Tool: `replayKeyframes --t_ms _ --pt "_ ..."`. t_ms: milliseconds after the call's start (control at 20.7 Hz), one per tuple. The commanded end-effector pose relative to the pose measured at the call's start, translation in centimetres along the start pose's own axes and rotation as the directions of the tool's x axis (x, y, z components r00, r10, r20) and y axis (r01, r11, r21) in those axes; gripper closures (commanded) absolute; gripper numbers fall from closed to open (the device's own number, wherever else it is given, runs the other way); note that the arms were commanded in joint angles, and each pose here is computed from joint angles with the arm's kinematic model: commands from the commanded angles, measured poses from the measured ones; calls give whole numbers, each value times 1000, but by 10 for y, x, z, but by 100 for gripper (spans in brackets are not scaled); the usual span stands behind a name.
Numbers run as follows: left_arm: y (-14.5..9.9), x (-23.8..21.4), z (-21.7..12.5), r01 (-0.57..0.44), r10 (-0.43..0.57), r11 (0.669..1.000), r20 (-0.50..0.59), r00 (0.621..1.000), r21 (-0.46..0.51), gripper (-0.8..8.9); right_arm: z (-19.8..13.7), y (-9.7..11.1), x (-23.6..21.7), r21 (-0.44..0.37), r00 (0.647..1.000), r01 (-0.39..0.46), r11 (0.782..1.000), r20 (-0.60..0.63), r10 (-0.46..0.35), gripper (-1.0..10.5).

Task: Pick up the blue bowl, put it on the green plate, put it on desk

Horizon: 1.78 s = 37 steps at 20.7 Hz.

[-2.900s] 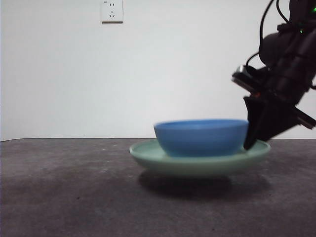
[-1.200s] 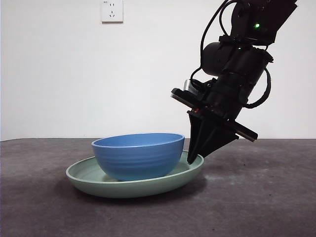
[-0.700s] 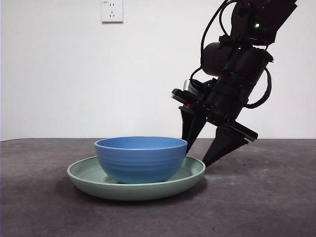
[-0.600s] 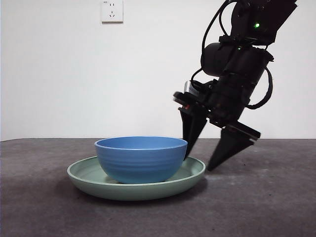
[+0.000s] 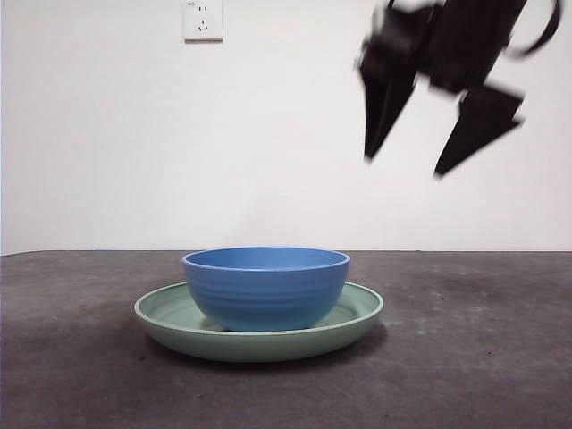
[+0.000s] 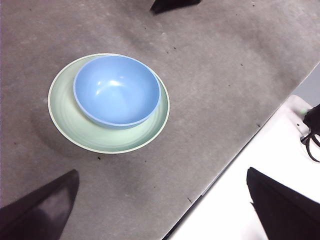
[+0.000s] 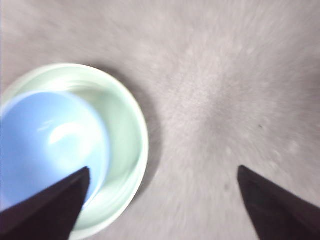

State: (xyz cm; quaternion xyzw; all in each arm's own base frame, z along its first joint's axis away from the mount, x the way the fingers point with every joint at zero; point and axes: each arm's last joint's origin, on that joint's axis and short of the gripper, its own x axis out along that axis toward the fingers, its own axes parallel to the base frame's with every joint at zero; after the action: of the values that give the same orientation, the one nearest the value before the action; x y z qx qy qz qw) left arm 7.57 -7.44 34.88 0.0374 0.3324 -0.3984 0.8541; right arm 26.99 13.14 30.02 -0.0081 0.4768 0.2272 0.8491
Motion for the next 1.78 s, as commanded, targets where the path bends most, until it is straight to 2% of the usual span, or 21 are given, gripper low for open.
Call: replayKeyframes --t_ms 48,193,386,530,723,916,1060,1301,1350,1398,1446,1494,1783 --pt "-1 -1 3 4 -4 1000 10 1000 21 251 -7 10 -39 -28 999 -12 1000 42 13 447" --pt "-1 -1 3 4 -4 1000 8 1000 20 251 -31 22 -94 -50 993 -3 999 117 9 446" --pt "-1 -1 3 4 -4 1000 8 1000 21 251 -69 32 -153 -61 973 -45 997 225 58 445" --pt "-1 -1 3 4 -4 1000 10 1000 21 251 -98 30 -185 -50 958 -10 999 287 24 438" --pt "-1 -1 3 4 -4 1000 10 1000 20 251 -138 21 -212 -37 961 29 999 276 -18 438" --pt "-1 0 5 7 -7 1000 31 999 -4 251 -171 13 -232 -39 952 20 999 307 -7 438" --pt "-1 0 5 7 -6 1000 30 1000 -10 251 -184 10 -242 -43 933 4 999 361 12 438" --pt "-1 0 5 7 -6 999 27 1000 -42 258 -186 9 -244 -43 929 0 999 370 16 466" --pt "-1 0 5 7 -6 999 27 1000 -46 305 -186 9 -244 -42 929 1 999 370 15 507" --pt "-1 0 5 7 -6 999 27 1000 -47 470 -186 9 -243 -42 929 1 999 369 14 598" --pt "-1 0 5 7 -6 999 27 1000 -47 703 -187 9 -243 -43 930 1 999 368 14 792" --pt "-1 0 5 7 -6 999 29 1000 -53 798 -187 9 -243 -43 930 2 999 368 14 954" --pt "-1 -1 5 9 -7 997 33 999 -73 786 -184 10 -244 -45 919 -1 999 394 18 933"
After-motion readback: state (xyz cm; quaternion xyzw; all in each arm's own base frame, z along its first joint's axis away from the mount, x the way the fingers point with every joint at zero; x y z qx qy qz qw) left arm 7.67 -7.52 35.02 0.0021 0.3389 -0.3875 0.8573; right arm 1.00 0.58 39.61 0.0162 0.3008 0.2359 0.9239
